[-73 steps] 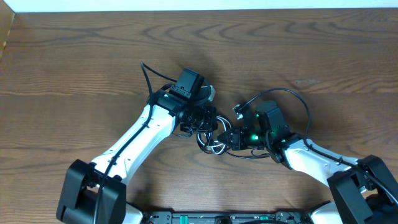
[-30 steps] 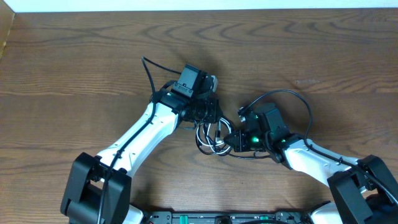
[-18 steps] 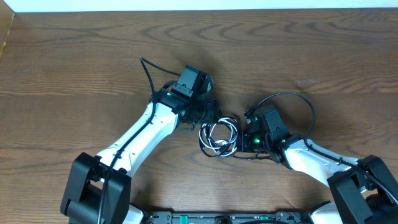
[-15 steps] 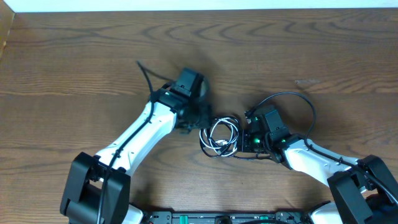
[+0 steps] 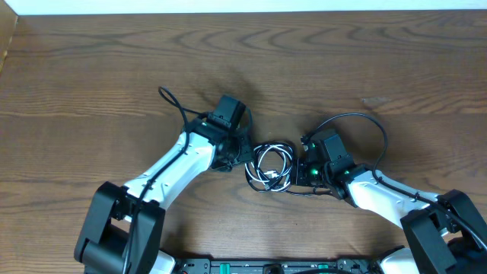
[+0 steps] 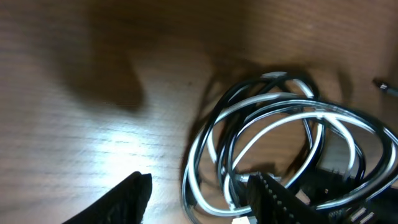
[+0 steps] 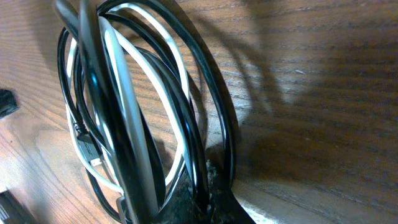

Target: Untangle cables

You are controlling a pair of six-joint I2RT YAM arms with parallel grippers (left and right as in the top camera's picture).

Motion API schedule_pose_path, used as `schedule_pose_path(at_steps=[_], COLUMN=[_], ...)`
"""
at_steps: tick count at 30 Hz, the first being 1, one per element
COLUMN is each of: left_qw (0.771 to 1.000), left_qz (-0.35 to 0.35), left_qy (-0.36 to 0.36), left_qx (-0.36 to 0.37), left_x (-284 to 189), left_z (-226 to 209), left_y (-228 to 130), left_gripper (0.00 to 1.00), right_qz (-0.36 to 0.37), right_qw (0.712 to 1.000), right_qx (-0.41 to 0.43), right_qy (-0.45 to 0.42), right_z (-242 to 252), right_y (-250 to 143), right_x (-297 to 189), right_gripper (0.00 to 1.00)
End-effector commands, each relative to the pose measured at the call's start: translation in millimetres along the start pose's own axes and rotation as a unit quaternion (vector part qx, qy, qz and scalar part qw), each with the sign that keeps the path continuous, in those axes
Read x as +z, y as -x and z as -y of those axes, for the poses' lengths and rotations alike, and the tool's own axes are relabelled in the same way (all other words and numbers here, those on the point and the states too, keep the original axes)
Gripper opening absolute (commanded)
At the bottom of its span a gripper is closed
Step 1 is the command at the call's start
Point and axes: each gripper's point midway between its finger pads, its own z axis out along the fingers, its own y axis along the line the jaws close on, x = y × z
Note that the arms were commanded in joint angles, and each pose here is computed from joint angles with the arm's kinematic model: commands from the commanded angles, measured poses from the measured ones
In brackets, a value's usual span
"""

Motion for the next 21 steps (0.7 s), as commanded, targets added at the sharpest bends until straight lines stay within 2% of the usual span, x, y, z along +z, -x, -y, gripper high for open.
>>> schedule_pose_path(at_steps=[1,5,12,14,16,17,18,21], left_qw=[1.000,1.000,0.999,0.999,0.999,0.998,0.998,0.995], left_qz=[-0.009,-0.010,-0.024,-0.022,-0.011,-0.006,-0.001,0.005], left_qy=[-0.003,0.003,0.028,0.029,0.047,0.056,0.064,0.096], left_qx=[-0.015,-0.016,-0.019,-0.018,-0.017,-0.013,-0.006,-0.003], left_x=[14.5,28.9,52.8,56.9,57.5,57.1,56.5,53.2], left_z=[-4.1,-12.8,-26.3,-27.3,-33.6,-37.4,-40.6,-57.1], left_y=[-7.9,-10.8,-12.9,-11.3,-7.6,-5.8,-4.0,-0.6], left_gripper=[0.54,0.52,0.38,0.31,0.20,0.19,0.11,0.08], right_qz=[0.009,0.010,0.009,0.004,-0.005,-0.012,-0.021,-0.045], right_qw=[1.000,1.000,1.000,1.000,1.000,0.999,0.999,0.995], right_qx=[0.002,0.001,0.002,0.005,0.014,0.018,0.018,0.007], right_qy=[-0.008,-0.008,-0.008,-0.008,-0.017,-0.027,-0.038,-0.092], right_z=[0.6,0.5,0.6,1.0,3.8,6.0,7.6,13.8], right_y=[2.4,2.5,2.2,0.1,-1.0,-0.6,0.3,5.3], right_x=[-1.8,-1.8,-1.8,-1.9,-3.7,-5.8,-8.9,-23.4], right_gripper=[0.01,0.01,0.01,0.01,0.01,0.01,0.01,0.01])
